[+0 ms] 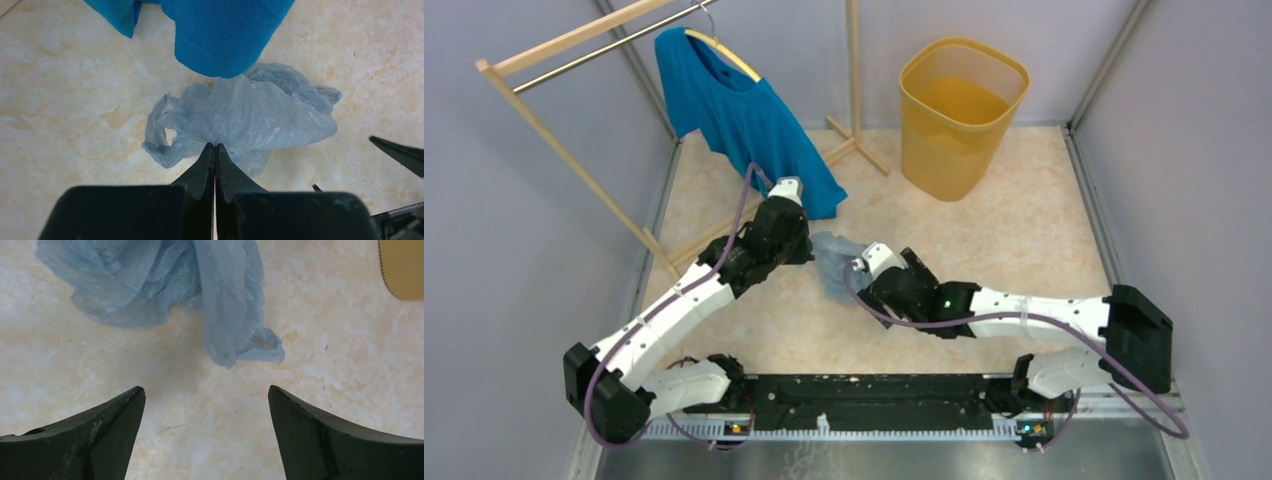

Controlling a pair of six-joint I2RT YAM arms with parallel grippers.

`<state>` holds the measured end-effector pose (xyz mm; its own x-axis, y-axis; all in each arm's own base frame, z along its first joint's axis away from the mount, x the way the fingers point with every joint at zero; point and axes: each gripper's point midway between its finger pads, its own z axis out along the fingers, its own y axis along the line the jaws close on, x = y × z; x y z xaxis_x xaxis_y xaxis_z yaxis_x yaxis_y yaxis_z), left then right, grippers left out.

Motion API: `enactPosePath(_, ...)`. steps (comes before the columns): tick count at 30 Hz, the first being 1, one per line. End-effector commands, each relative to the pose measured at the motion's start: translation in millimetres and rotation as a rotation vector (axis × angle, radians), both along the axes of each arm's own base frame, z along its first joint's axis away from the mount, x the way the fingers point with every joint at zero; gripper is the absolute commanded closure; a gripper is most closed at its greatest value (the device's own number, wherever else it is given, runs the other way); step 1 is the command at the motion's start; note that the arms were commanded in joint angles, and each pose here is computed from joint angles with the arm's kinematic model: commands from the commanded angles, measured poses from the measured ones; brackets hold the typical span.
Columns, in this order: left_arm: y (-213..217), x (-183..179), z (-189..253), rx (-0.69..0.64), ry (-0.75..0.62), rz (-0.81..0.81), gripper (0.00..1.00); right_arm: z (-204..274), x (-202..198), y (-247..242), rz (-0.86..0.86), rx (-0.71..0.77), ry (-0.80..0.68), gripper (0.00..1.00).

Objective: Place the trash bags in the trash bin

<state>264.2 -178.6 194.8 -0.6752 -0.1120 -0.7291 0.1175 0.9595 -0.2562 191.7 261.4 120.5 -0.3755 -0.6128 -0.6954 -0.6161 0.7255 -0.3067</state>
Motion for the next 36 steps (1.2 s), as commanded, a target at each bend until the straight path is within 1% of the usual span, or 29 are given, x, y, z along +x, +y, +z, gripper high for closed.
enactPosePath(1,-4,-3,20,-0.042,-0.042,-0.054,1.0,13,40,18,-0.007,0.297,-0.069,0.07)
enactPosePath(2,-7,-4,19,-0.048,-0.041,-0.069,1.0,11,46,19,0.005,0.394,-0.029,0.07)
enactPosePath(4,-11,-6,19,-0.059,-0.032,-0.094,1.0,8,50,19,0.057,0.52,0.016,0.07)
enactPosePath(7,-21,-10,20,-0.086,-0.026,-0.151,1.0,4,45,26,0.162,0.614,0.061,0.07)
enactPosePath(10,-32,-13,20,-0.117,-0.019,-0.213,1.0,-4,58,21,0.118,0.649,0.063,0.08)
enactPosePath(11,-35,-13,19,-0.121,-0.014,-0.225,1.0,-7,63,20,0.094,0.66,0.064,0.12)
enactPosePath(13,-44,-17,20,-0.142,0.003,-0.272,1.0,-13,77,16,0.025,0.696,0.06,0.29)
enactPosePath(14,-46,-17,22,-0.146,0.002,-0.282,1.0,-14,85,14,-0.018,0.715,0.058,0.43)
enactPosePath(16,-47,-16,27,-0.143,-0.009,-0.296,1.0,-17,99,6,-0.12,0.728,0.084,0.86)
enactPosePath(17,-46,-16,30,-0.137,-0.017,-0.298,1.0,-19,106,-1,-0.186,0.722,0.091,0.96)
enactPosePath(18,-44,-15,33,-0.128,-0.025,-0.299,1.0,-18,110,-3,-0.212,0.719,0.097,1.0)
enactPosePath(22,-30,-12,45,-0.08,-0.084,-0.267,1.0,-7,103,-9,-0.176,0.665,0.097,1.0)
enactPosePath(24,-21,-11,54,-0.059,-0.132,-0.252,1.0,1,101,-23,-0.194,0.63,0.054,1.0)
enactPosePath(26,-23,-14,67,-0.079,-0.197,-0.289,1.0,13,97,-31,-0.176,0.61,0.012,0.99)
enactPosePath(28,-33,-19,85,-0.141,-0.282,-0.357,1.0,25,92,-35,-0.178,0.613,0.014,0.74)
enactPosePath(29,-37,-22,92,-0.173,-0.318,-0.385,1.0,30,90,-39,-0.207,0.613,0.032,0.61)
enactPosePath(30,-41,-26,99,-0.206,-0.35,-0.413,1.0,32,86,-43,-0.246,0.607,0.063,0.53)
enactPosePath(33,-54,-37,107,-0.28,-0.411,-0.505,1.0,37,75,-57,-0.323,0.576,0.121,0.37)
enactPosePath(35,-63,-43,104,-0.303,-0.425,-0.577,1.0,37,70,-77,-0.395,0.554,0.096,0.29)
enactPosePath(36,-69,-48,100,-0.31,-0.419,-0.624,1.0,38,68,-85,-0.419,0.559,0.077,0.21)
